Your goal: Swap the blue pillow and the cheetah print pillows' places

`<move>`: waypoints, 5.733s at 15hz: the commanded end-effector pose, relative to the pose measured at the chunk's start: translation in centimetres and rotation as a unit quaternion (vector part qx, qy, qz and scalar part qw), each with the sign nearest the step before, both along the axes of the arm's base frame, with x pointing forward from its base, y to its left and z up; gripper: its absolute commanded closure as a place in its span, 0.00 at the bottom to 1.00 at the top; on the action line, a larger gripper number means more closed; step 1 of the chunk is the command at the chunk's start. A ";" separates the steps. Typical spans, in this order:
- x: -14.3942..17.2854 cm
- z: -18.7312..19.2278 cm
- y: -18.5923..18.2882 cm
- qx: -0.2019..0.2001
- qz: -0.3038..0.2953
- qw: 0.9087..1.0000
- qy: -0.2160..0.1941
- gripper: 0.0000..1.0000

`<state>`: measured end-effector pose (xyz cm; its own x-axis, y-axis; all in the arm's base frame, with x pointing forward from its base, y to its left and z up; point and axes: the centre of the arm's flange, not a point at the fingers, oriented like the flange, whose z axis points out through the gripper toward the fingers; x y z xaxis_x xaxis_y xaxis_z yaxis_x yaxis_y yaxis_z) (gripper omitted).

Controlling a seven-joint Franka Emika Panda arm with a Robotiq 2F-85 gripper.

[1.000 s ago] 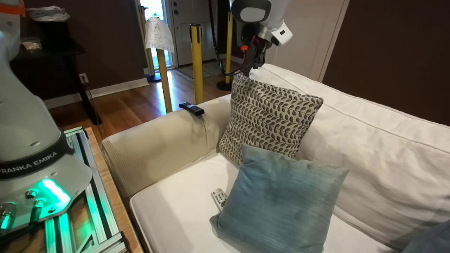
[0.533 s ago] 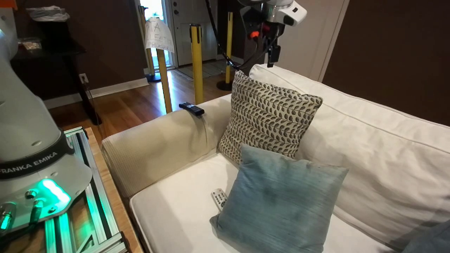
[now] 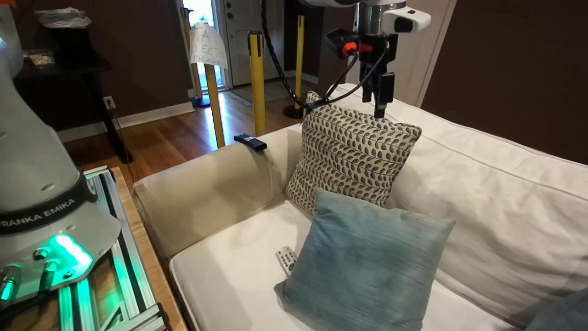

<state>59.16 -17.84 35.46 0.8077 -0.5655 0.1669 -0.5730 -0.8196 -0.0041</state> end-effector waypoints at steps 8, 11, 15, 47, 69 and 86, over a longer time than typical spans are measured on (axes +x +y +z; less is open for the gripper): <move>-4.7 -10.4 -2.9 -0.040 -0.059 0.996 0.061 0.00; -5.3 -14.3 -3.3 -0.042 -0.060 0.996 0.048 0.00; -4.5 -18.3 -3.7 -0.040 -0.077 0.996 0.008 0.00; -2.7 -26.6 -2.4 0.028 -0.071 0.996 0.049 0.99; -4.6 -7.6 -10.1 -0.110 -0.174 0.974 -0.092 0.99; -2.6 -8.7 -13.4 -0.165 -0.271 0.942 -0.110 0.69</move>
